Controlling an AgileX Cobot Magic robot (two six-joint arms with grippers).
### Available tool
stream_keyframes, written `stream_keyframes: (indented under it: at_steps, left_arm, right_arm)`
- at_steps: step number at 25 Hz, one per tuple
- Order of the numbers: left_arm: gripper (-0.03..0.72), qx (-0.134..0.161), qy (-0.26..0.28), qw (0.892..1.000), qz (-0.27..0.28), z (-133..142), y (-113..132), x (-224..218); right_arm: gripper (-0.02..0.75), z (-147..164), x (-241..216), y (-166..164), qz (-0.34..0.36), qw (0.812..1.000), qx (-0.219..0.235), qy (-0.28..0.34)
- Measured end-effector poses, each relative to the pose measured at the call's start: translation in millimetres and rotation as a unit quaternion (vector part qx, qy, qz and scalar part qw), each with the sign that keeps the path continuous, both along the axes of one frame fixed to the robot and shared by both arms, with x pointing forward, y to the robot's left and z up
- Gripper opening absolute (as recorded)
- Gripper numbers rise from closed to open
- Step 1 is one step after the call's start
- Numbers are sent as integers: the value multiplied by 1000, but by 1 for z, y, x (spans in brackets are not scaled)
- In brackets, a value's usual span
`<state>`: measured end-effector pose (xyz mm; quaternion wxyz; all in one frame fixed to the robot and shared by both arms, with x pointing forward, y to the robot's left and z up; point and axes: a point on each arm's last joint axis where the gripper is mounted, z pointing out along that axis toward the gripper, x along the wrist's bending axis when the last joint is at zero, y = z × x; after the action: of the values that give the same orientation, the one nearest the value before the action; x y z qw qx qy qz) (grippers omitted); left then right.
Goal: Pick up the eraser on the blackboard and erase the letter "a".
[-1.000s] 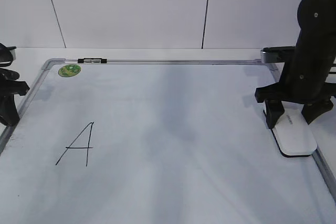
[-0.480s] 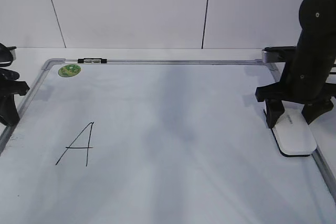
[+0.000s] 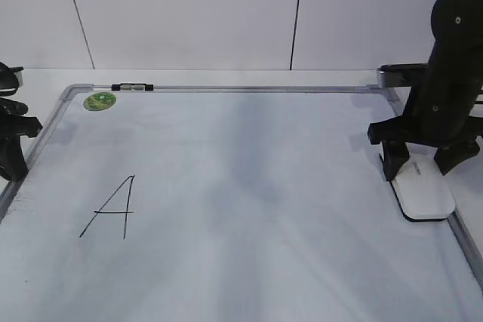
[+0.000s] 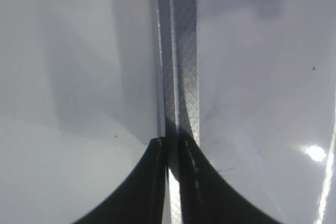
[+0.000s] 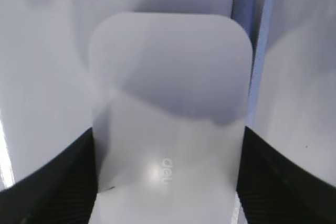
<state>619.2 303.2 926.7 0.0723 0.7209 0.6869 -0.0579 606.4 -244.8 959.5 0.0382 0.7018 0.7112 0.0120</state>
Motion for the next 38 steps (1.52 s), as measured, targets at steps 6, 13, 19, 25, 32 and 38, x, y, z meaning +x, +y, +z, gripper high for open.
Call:
stream_keyframes:
  at_steps: [6, 13, 19, 25, 32, 38]
  left_arm:
    - [44, 0, 0, 1000, 0, 0, 0, 0]
    - [44, 0, 0, 1000, 0, 0, 0, 0]
    - [44, 0, 0, 1000, 0, 0, 0, 0]
    - [89, 1, 0, 1000, -2, 0, 0, 0]
    - [371, 2, 12, 1000, -21, 18, 1, 13]
    - [400, 2, -60, 998, -12, 84, 1, 27]
  right_arm:
    - [603, 5, 0, -2, 2, 1000, -2, -12]
    - [612, 6, 0, -2, 3, 1000, -4, -13]
    - [613, 33, -2, -3, 5, 999, -2, -43]
    - [612, 78, -12, -5, 9, 997, 0, -73]
    - [612, 87, -21, -6, 25, 998, -5, -56]
    - [603, 107, -33, -5, 34, 997, 11, -72]
